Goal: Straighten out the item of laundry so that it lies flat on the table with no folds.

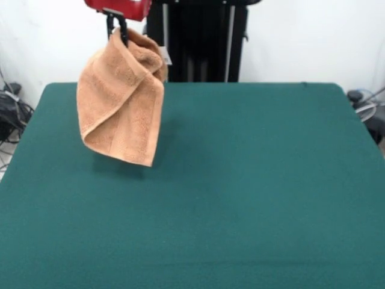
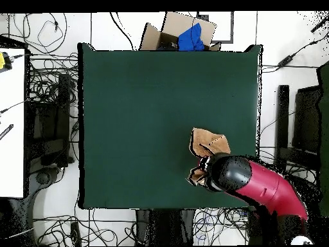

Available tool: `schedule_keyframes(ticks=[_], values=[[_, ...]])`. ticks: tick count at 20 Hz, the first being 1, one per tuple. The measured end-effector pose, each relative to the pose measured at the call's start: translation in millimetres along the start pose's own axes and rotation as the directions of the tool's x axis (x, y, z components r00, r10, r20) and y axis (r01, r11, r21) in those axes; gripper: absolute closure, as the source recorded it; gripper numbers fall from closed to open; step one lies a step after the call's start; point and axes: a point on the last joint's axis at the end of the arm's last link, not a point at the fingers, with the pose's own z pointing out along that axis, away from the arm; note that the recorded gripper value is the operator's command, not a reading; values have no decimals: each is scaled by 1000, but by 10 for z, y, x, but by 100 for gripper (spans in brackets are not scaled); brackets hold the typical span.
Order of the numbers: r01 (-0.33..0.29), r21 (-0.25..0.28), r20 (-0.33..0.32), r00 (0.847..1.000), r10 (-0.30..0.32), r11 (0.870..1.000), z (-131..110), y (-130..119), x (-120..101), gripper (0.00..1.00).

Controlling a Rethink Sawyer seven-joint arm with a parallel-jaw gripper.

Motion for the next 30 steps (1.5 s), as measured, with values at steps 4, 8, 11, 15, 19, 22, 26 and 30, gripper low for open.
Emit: schedule_keyframes(ticks=[4,8,11,15,19,22,26,30], values=[[17,-2,25,1000,-17,1000,-105,76,-36,100],[24,3,34,999,-24,1000,-241,117,-35,100],[24,3,20,1000,-24,1000,-349,117,-26,100],[32,17,-43,999,-31,999,-577,45,19,100],[38,33,-95,995,-35,999,-783,-27,48,100],[37,37,-83,996,-33,999,-832,-37,52,100],[42,51,2,999,-42,998,-777,-25,8,100],[56,77,113,991,-65,995,-683,-13,-56,100]])
